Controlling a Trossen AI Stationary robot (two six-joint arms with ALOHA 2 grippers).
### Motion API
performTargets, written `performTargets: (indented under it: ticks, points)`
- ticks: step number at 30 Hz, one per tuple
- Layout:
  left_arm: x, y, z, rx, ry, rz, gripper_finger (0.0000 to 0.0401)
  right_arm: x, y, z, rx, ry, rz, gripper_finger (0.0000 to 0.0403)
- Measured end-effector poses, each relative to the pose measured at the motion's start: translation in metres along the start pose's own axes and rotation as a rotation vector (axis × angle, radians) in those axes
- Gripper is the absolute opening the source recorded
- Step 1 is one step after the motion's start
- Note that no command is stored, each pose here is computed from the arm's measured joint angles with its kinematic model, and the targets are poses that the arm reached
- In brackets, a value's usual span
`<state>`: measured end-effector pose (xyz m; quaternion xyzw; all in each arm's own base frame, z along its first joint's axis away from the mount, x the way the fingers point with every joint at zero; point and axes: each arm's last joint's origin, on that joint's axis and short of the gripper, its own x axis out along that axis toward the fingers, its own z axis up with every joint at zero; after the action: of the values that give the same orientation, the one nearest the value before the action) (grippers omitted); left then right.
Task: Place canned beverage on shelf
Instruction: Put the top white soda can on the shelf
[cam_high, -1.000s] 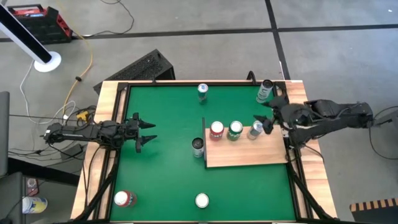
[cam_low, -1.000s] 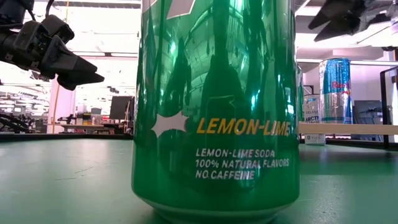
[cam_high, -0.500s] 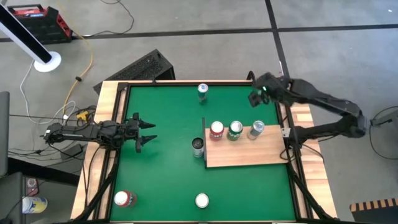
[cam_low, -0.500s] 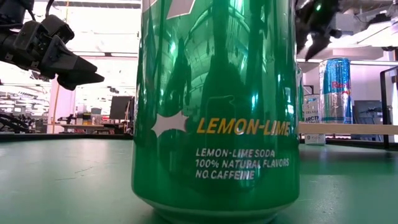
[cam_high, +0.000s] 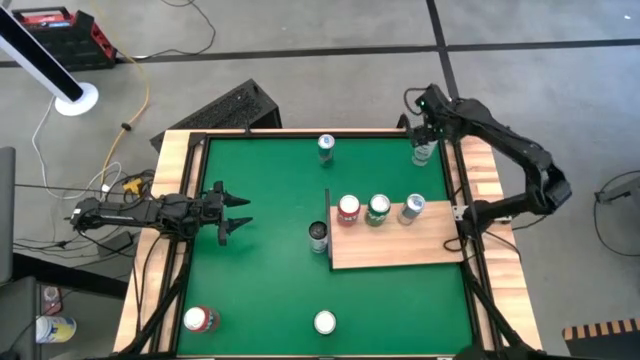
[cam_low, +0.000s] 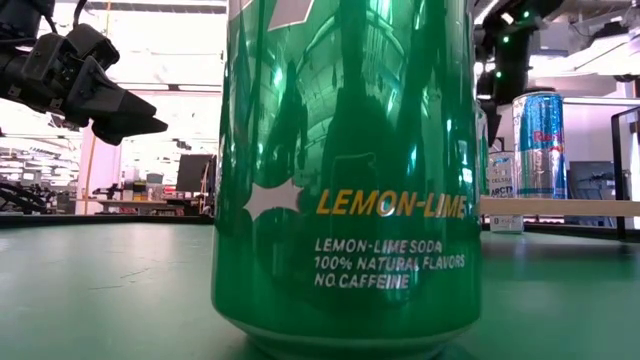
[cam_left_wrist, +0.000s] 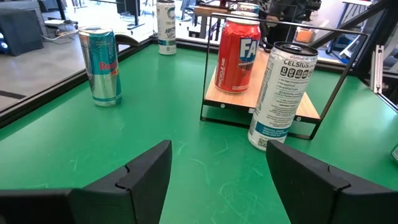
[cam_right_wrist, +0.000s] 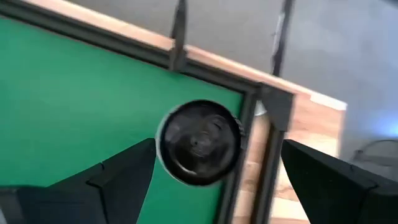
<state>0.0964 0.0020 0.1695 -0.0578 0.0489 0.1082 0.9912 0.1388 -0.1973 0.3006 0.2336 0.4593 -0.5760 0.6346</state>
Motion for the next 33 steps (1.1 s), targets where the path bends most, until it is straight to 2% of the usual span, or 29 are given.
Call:
performTargets:
  ticks: [6,26,29,33]
  points:
    - [0.0,0.0,0.0,0.0,0.0,0.0,0.0245,0.014,-0.006,0.01,-0.004,0.009,0.107,0.0373]
    - [0.0,0.0,0.0,0.0,0.0,0.0,0.0245,0.027,-0.006,0.003,0.006,0.044,0.122,0.0371]
    - [0.0,0.0,0.0,0.0,0.0,0.0,0.0245,0.027,-0.006,0.002,0.001,0.048,0.122,0.0359]
    - [0.0,0.0,0.0,0.0,0.0,0.0,0.0245,0.027,-0.006,0.001,-0.008,0.066,0.135,0.0322]
